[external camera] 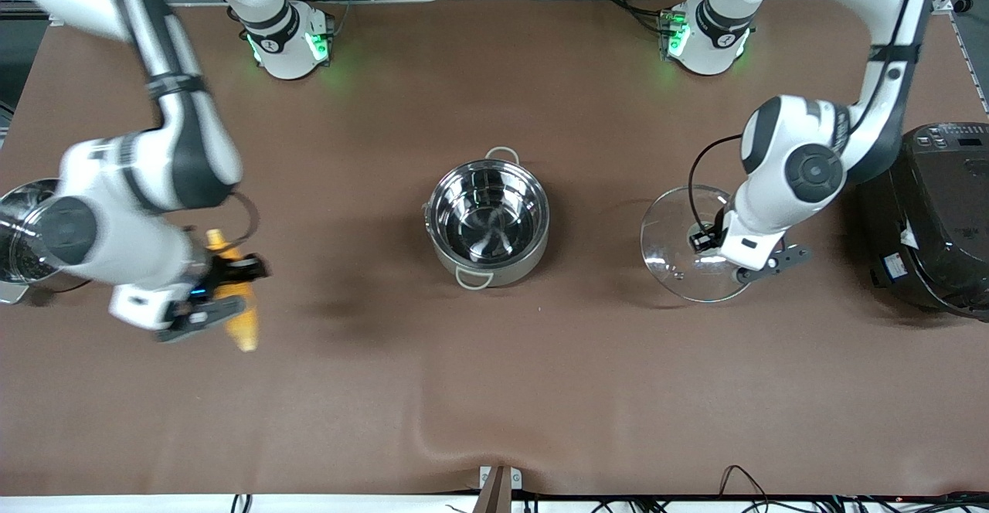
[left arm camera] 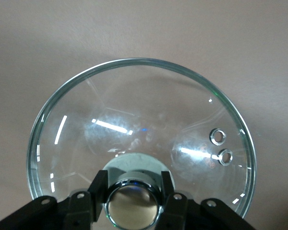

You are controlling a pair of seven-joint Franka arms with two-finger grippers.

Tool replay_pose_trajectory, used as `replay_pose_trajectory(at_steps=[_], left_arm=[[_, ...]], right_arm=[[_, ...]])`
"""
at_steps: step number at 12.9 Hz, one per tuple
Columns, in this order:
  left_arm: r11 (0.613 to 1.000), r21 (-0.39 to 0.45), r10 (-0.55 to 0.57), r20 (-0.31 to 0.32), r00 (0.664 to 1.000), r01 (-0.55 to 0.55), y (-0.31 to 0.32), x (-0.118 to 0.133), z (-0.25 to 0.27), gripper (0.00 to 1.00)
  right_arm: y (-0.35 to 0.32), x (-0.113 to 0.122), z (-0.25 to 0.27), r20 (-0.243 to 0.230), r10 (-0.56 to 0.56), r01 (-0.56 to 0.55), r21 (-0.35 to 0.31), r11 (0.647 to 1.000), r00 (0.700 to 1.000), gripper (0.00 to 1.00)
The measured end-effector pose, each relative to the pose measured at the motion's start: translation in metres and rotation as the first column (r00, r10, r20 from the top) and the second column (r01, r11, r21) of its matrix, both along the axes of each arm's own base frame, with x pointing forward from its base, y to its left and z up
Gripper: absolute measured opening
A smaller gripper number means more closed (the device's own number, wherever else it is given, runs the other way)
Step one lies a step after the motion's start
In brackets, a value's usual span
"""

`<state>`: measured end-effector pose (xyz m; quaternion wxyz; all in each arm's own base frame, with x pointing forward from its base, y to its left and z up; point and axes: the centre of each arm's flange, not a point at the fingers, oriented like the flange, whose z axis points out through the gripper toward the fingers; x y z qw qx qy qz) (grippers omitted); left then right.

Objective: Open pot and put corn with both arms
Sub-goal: 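Carry the corn over the pot while the left gripper lowers the lid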

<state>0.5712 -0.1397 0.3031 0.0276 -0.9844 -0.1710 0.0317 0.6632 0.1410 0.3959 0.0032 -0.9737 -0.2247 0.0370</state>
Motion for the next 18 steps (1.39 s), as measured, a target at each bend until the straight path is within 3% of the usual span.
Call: replay_pose_trajectory(at_steps=[5, 10, 11, 15, 18], left_arm=[[1.0, 0.004, -0.009, -0.019, 1.0, 0.009, -0.004, 0.0, -0.061, 0.49], [1.0, 0.008, -0.011, -0.038, 0.999, 0.011, -0.005, -0.002, -0.078, 0.49], [1.0, 0.009, -0.011, -0.037, 0.999, 0.011, -0.005, -0.002, -0.078, 0.55], [1.0, 0.0, -0.007, 0.0, 1.0, 0.007, -0.006, 0.01, -0.057, 0.97], [1.0, 0.004, 0.005, -0.008, 1.0, -0.005, -0.004, 0.028, 0.009, 1.0]], right_arm=[[0.167, -0.057, -0.008, -0.005, 0.196, -0.196, -0.007, 0.981, 0.981, 0.04], [0.271, -0.097, -0.039, 0.016, 0.341, -0.341, -0.003, 0.94, 0.94, 0.04], [0.287, -0.102, -0.044, 0.019, 0.362, -0.362, -0.003, 0.932, 0.932, 0.04], [0.341, -0.132, -0.053, 0.043, 0.461, -0.46, -0.04, 0.887, 0.886, 0.04], [0.361, -0.15, -0.063, 0.048, 0.499, -0.493, -0.104, 0.864, 0.865, 0.04]])
